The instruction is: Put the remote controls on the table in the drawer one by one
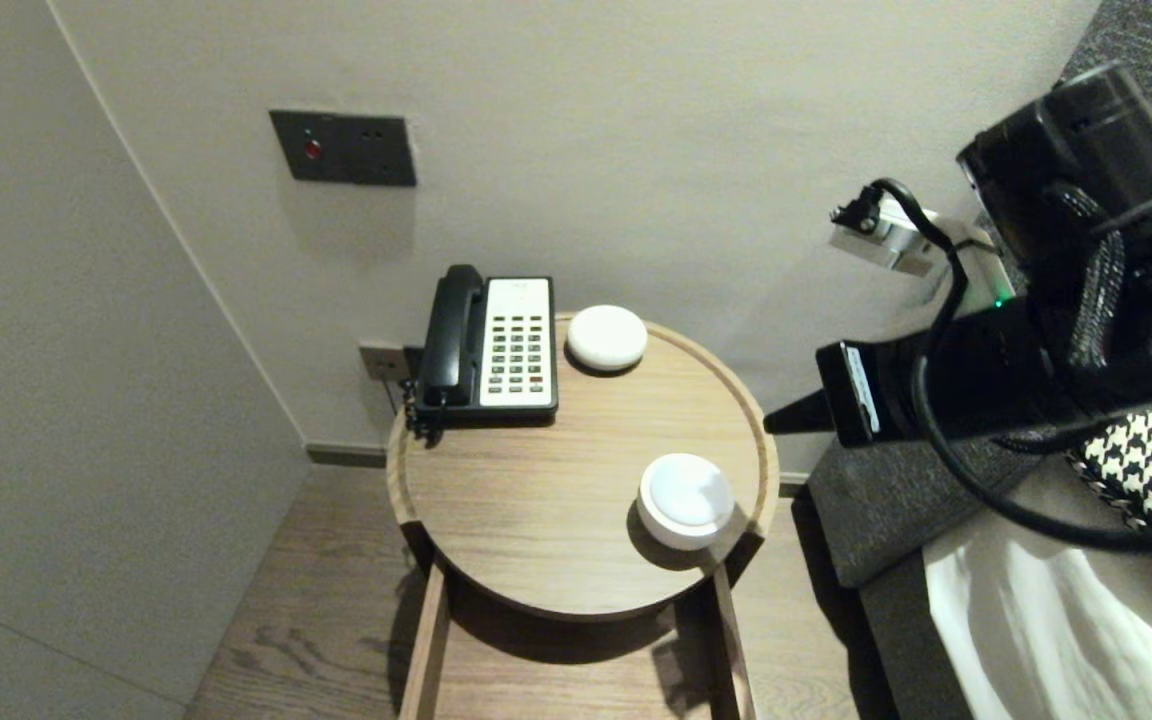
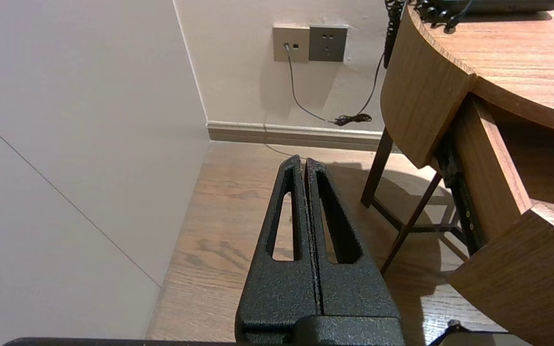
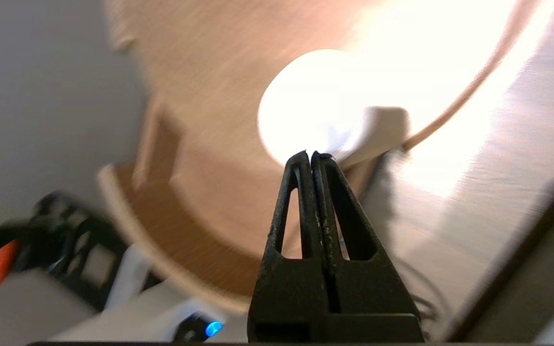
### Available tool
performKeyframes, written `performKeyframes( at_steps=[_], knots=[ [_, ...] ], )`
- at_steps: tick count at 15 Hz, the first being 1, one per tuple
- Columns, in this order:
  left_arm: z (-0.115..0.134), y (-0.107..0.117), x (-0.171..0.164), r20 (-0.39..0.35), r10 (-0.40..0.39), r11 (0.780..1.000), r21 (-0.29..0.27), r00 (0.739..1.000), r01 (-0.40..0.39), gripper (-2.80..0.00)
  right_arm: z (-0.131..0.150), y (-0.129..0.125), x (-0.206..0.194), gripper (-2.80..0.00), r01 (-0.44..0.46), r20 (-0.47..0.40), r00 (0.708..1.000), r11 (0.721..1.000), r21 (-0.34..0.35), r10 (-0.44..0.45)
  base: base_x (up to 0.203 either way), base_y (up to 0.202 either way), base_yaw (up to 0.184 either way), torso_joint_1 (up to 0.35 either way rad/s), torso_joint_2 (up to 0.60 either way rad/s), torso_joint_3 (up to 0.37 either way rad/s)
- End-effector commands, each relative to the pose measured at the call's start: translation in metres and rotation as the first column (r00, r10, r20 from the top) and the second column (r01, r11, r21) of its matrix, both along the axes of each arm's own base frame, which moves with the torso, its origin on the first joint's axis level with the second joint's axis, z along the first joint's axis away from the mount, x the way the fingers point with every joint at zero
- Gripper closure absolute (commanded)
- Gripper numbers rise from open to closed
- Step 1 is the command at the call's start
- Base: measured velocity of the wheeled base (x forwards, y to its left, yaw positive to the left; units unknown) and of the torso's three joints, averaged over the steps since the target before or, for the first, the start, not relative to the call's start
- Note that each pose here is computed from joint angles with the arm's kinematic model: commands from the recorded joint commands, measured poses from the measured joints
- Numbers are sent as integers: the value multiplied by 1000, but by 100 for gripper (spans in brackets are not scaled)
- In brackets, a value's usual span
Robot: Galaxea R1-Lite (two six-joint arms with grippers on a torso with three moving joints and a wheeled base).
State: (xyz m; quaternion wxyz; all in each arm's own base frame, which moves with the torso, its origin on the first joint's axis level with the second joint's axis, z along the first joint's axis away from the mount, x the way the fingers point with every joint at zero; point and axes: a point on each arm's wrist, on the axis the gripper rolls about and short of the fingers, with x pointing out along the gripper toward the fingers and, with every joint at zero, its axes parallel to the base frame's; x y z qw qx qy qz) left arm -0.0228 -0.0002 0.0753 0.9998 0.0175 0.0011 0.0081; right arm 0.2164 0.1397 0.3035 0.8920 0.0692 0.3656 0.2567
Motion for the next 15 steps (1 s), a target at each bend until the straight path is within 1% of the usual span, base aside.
performKeyframes(
  at_steps=[1, 3, 4, 5, 7, 8, 12, 15],
  knots=[
    [0, 0, 0, 0, 1, 1000, 0, 1000, -1, 0, -5, 13, 41, 0, 41, -79, 996, 995, -96, -49, 0, 0, 0, 0, 0, 0],
    [0, 0, 0, -1, 1, 1000, 0, 1000, -1, 0, -12, 21, 60, 0, 51, -139, 987, 982, -180, -77, 0, 0, 0, 0, 0, 0],
    [0, 0, 0, 0, 1, 1000, 0, 1000, -1, 0, -19, 24, 64, 0, 61, -160, 982, 969, -240, -101, 0, 0, 0, 0, 0, 0],
    [0, 0, 0, 0, 1, 1000, 0, 1000, -1, 0, -23, 28, 63, 0, 59, -164, 981, 961, -271, -106, 0, 0, 0, 0, 0, 0],
    [0, 0, 0, 0, 1, 1000, 0, 1000, -1, 0, -22, 29, 61, 0, 56, -160, 982, 961, -271, -102, 0, 0, 0, 0, 0, 0],
    [0, 0, 0, -1, 1, 1000, 0, 1000, -1, 0, -21, 30, 59, -280, 49, -162, 982, 961, -273, -96, 0, 0, 0, 0, 0, 0],
    [0, 0, 0, 0, 1, 1000, 0, 1000, -1, 0, -20, 41, 51, -280, 11, -157, 986, 963, -269, -56, 0, 0, 0, 0, 0, 0],
    [0, 0, 0, 0, 1, 1000, 0, 1000, -1, 0, -25, 45, 53, -280, 14, -168, 984, 958, -285, -65, 0, 0, 0, 0, 0, 0]
  ],
)
